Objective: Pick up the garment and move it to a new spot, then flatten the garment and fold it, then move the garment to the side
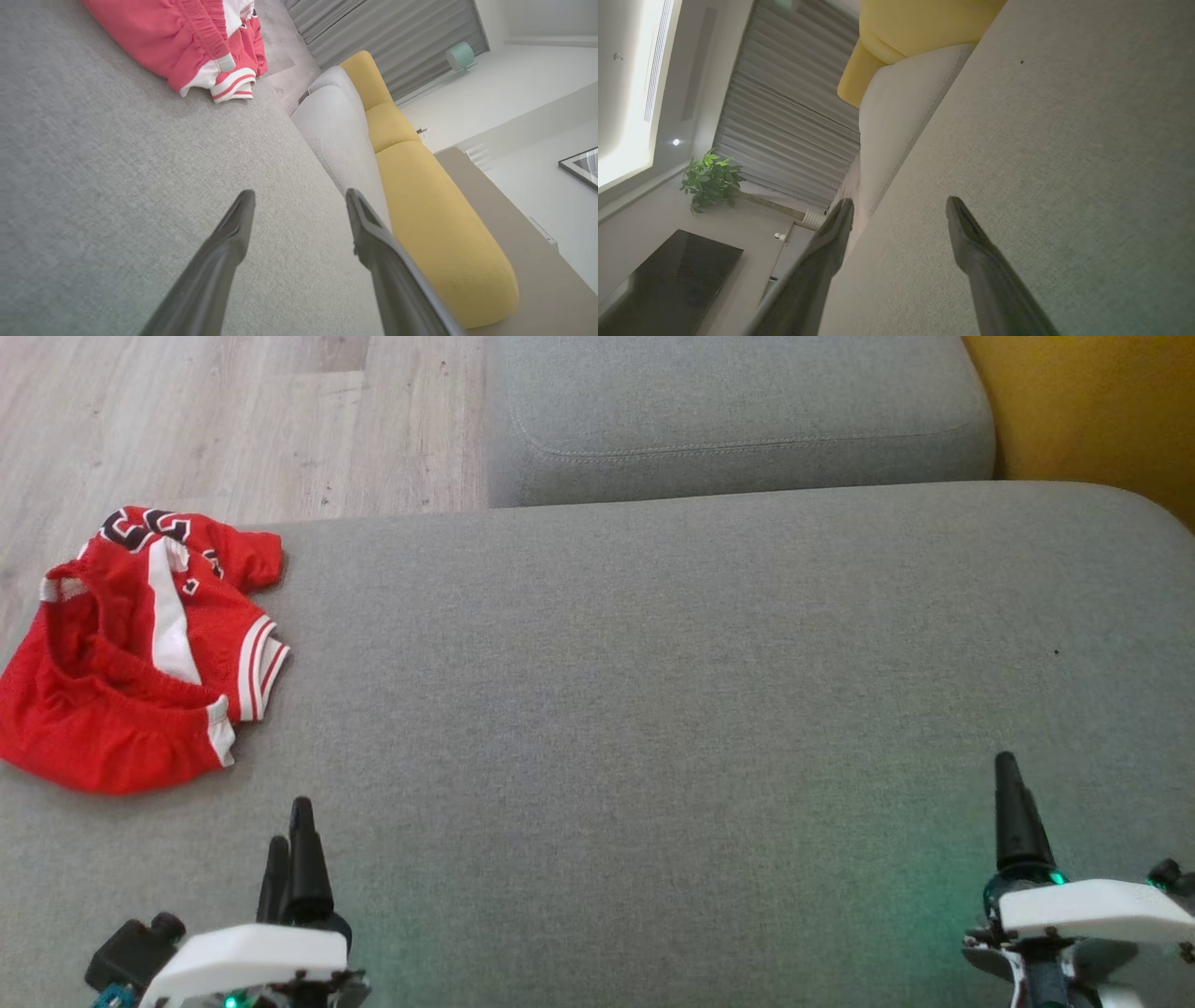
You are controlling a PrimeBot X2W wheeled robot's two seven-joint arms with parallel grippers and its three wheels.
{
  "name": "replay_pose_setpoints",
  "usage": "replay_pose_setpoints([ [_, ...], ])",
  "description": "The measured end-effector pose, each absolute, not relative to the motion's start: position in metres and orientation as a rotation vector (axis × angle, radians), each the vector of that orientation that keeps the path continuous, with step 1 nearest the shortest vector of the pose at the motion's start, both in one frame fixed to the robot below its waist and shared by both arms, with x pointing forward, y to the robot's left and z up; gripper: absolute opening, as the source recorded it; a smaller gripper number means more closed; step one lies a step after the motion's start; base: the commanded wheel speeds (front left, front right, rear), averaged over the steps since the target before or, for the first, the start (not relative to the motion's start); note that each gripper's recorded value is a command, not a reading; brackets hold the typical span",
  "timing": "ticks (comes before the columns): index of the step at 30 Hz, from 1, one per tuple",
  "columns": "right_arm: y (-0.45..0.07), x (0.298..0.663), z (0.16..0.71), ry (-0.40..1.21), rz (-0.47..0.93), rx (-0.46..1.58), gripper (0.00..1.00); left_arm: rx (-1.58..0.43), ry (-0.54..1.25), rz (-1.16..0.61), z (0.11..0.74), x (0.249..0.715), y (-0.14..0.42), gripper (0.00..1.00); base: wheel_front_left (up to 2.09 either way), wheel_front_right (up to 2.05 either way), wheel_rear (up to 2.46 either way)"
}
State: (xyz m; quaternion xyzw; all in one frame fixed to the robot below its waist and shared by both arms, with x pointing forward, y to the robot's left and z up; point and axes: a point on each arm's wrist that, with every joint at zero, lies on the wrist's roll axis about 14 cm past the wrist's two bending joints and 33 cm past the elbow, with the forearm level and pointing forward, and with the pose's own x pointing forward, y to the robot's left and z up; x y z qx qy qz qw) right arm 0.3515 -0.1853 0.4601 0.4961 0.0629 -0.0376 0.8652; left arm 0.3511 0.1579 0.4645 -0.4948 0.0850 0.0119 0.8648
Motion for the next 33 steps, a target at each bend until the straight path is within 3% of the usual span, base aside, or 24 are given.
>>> replay_pose_setpoints([
  [33, -0.158, 0.345, 0.455, 0.156, 0.031, 0.606, 1.0, -0.59, 0.203, 0.004, 0.448, 0.331, 0.151, 1.0, 0.0, 0.0, 0.0],
])
